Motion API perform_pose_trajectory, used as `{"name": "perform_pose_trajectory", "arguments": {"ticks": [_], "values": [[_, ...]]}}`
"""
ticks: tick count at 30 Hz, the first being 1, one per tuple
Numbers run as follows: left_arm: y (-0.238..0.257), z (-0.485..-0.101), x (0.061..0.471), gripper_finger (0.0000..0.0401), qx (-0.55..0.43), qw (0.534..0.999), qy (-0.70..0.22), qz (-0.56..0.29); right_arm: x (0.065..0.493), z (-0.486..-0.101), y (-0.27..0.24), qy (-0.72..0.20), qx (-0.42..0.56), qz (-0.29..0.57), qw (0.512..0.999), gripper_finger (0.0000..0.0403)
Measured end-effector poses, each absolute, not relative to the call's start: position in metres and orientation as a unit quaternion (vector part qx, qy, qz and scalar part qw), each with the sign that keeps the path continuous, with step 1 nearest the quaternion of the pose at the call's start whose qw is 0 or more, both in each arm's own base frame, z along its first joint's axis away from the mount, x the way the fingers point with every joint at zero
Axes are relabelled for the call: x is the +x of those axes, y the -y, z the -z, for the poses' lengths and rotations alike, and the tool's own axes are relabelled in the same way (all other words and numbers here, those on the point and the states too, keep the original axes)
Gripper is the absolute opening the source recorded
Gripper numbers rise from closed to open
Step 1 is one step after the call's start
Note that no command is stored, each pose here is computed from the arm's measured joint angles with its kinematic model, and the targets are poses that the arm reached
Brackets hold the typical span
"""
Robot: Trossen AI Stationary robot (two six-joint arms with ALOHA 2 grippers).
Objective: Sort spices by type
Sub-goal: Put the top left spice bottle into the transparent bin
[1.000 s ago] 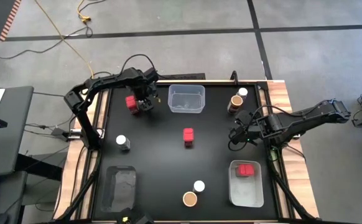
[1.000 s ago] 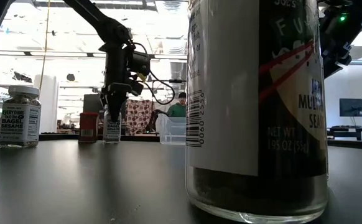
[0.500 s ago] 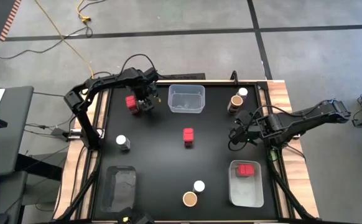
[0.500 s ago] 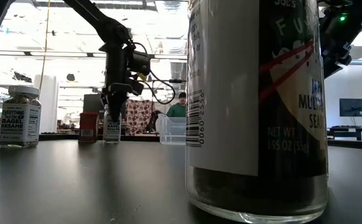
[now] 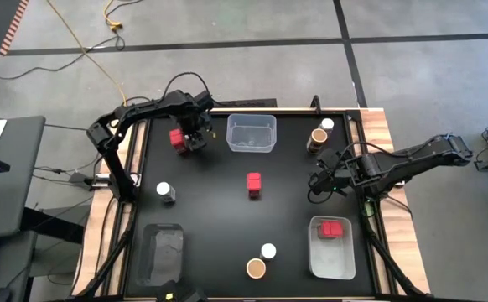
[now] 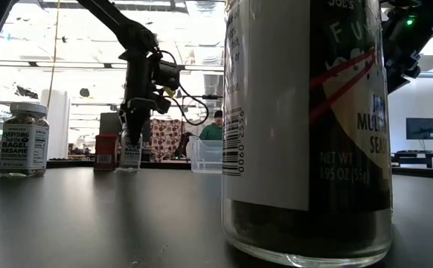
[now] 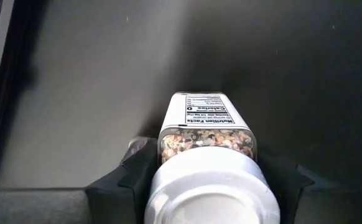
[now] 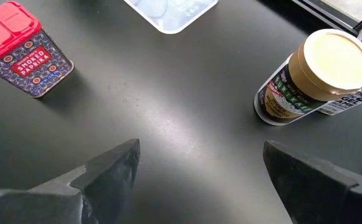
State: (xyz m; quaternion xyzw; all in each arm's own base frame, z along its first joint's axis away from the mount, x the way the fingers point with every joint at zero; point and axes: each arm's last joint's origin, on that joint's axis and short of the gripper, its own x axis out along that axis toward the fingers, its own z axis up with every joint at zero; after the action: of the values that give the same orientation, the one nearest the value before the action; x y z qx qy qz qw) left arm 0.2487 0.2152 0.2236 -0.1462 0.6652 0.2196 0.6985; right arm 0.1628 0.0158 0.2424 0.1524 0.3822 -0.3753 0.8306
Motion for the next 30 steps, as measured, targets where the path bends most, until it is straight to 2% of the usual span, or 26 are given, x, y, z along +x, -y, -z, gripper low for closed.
{"name": "perform_pose_trajectory", "arguments": {"ticks": [8,16,19,22,30], "values": [[-0.22,-0.277,0.273,0.019,-0.108,0.757,-0.6,-0.235,0.163,-0.243,-0.016,-0.38,0.154,0.375,0.831,0.0374],[-0.216,-0.332,0.303,0.019,0.0,0.838,-0.498,-0.221,0.163,-0.243,-0.016,-0.38,0.154,0.375,0.831,0.0374],[-0.21,-0.339,0.315,0.019,0.048,0.865,-0.463,-0.186,0.163,-0.243,-0.016,-0.38,0.154,0.375,0.832,0.0374],[-0.204,-0.342,0.323,0.019,0.091,0.873,-0.45,-0.163,0.163,-0.243,-0.016,-0.379,0.155,0.375,0.832,0.0374],[-0.203,-0.343,0.332,0.019,0.121,0.885,-0.426,-0.146,0.164,-0.243,-0.016,-0.377,0.156,0.374,0.833,0.0374]]}}
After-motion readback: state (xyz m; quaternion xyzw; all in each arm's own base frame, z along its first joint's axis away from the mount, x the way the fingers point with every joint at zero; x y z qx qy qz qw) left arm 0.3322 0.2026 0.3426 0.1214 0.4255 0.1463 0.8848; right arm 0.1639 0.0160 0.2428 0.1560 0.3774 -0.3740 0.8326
